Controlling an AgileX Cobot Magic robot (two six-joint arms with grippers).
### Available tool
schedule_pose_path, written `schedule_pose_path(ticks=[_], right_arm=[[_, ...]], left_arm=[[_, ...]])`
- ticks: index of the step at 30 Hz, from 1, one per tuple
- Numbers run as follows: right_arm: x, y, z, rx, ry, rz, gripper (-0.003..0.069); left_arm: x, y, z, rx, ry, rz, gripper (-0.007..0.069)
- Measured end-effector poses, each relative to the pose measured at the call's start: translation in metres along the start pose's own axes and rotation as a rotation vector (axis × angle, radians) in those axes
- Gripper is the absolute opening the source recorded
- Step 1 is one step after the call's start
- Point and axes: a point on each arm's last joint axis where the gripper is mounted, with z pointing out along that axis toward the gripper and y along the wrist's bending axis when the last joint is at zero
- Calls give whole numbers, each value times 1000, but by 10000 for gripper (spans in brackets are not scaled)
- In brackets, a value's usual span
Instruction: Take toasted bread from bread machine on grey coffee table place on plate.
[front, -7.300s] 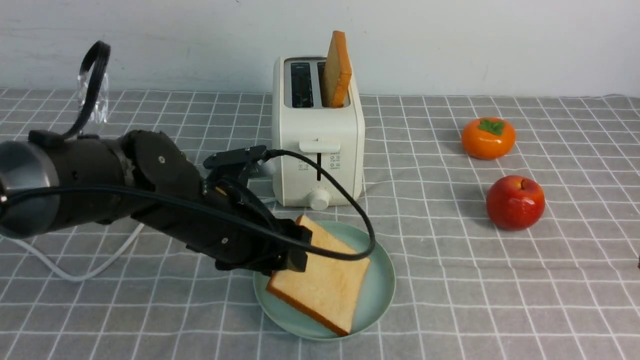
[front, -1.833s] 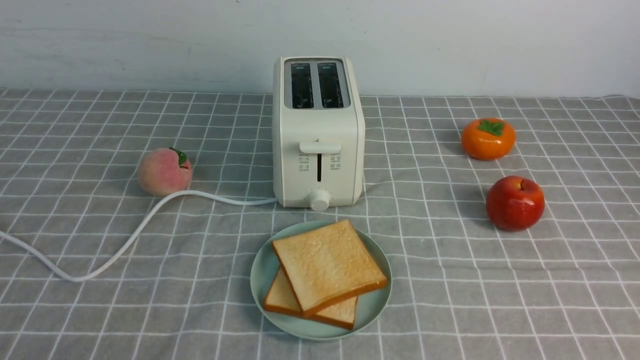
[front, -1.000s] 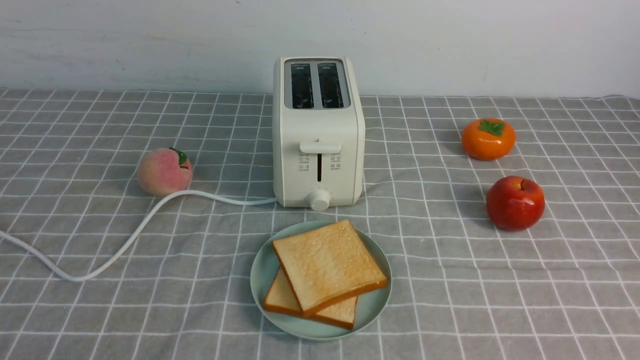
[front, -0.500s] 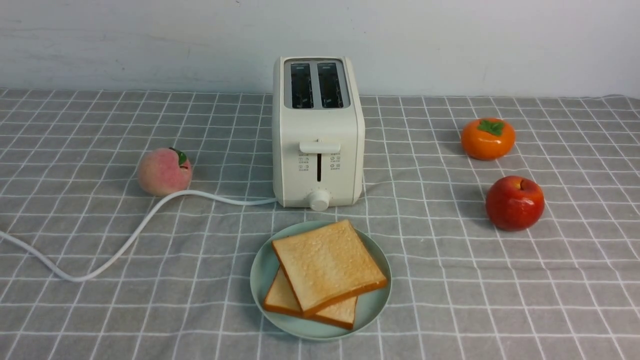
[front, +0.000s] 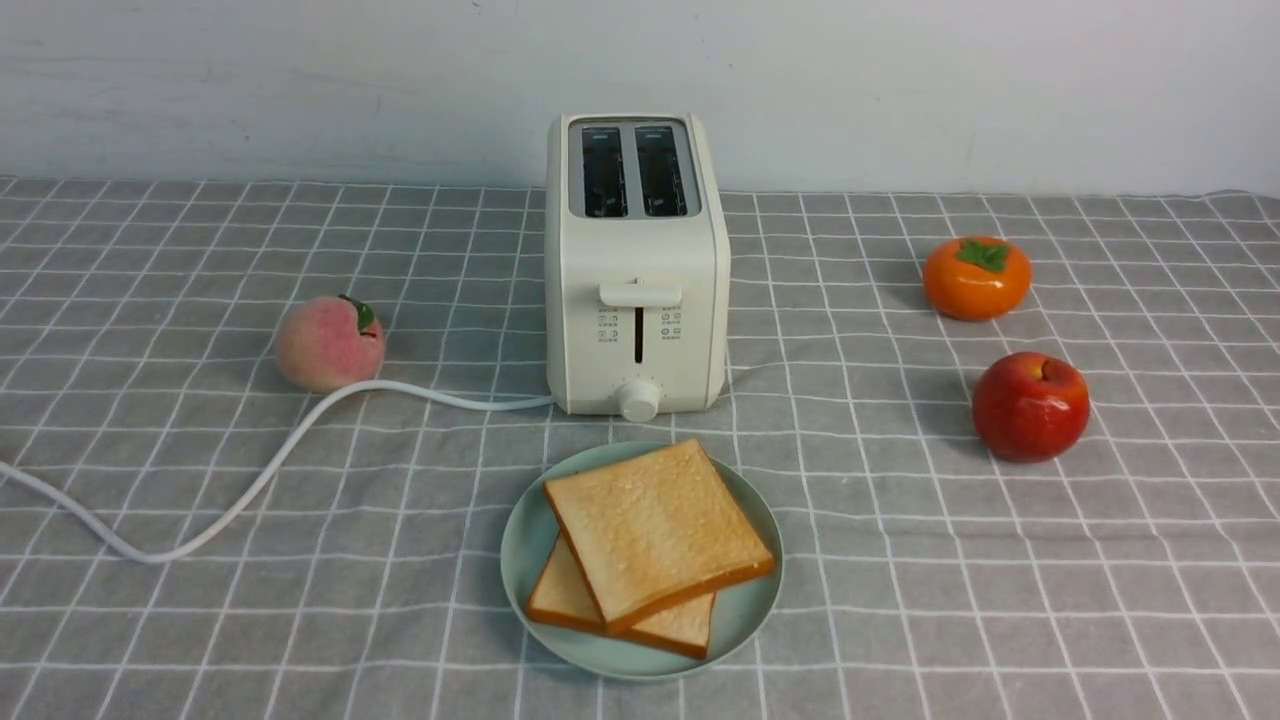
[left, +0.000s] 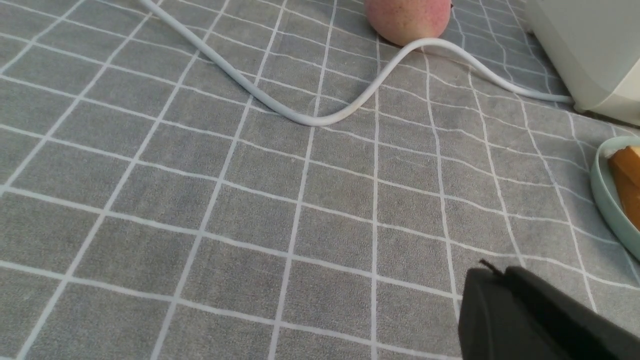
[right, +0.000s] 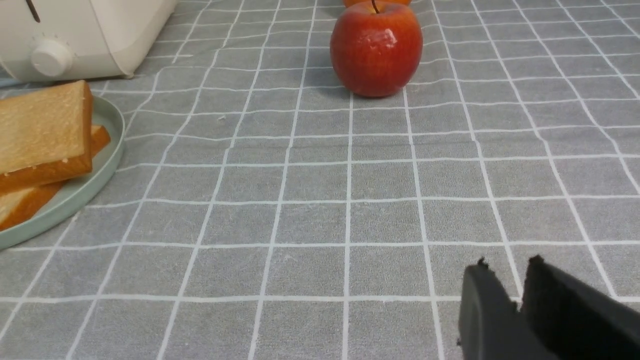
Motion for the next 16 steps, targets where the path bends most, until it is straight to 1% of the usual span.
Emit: schedule_pose_path(ticks=[16], right_arm=[[0, 0, 0, 0, 0, 0, 141]], left_arm=[[0, 0, 0, 0, 0, 0, 29]])
